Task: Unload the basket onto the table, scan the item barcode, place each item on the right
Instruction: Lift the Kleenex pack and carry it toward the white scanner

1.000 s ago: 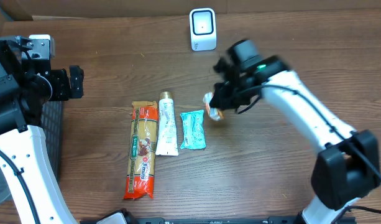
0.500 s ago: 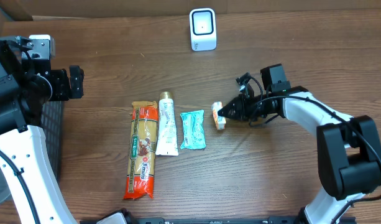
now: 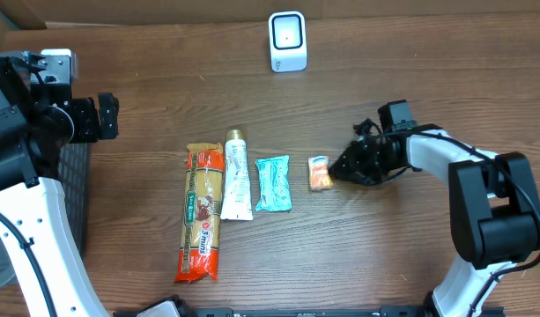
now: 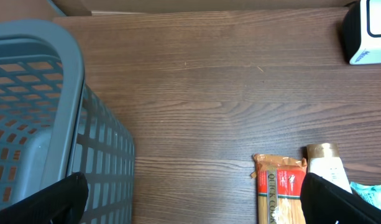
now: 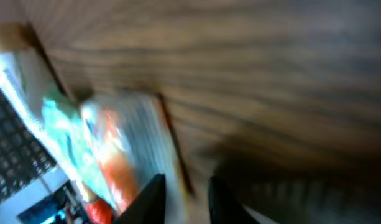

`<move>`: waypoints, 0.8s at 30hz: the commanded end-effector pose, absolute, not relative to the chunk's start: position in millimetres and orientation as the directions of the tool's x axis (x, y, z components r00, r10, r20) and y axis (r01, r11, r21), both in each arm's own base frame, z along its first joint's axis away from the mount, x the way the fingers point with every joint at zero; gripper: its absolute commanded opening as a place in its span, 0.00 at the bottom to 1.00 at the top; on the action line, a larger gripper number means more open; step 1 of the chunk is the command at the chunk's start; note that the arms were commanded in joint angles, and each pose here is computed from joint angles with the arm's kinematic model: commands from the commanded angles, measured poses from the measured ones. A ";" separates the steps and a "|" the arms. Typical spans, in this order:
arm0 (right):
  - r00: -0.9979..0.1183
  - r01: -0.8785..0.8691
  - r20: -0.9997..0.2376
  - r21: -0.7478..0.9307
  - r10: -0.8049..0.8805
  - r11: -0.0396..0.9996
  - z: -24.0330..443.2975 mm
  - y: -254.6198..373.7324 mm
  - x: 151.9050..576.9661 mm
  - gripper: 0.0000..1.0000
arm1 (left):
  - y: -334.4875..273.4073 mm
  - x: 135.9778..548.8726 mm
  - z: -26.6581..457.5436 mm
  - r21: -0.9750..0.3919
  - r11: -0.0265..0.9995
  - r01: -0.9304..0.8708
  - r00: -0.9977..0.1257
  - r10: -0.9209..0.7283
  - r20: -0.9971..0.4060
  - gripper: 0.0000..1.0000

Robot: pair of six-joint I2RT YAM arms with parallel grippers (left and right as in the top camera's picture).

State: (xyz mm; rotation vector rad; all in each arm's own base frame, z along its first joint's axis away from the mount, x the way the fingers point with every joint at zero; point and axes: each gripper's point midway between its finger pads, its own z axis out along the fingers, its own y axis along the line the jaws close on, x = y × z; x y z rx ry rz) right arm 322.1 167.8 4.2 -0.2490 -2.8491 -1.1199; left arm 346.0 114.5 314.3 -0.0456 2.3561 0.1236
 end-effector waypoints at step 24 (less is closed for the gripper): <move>-0.980 -0.168 -0.009 0.572 -0.199 0.803 20.8 193.8 309.7 0.52 | 113.4 347.4 319.3 0.087 0.995 -0.051 -0.701 0.026 -0.713 1.00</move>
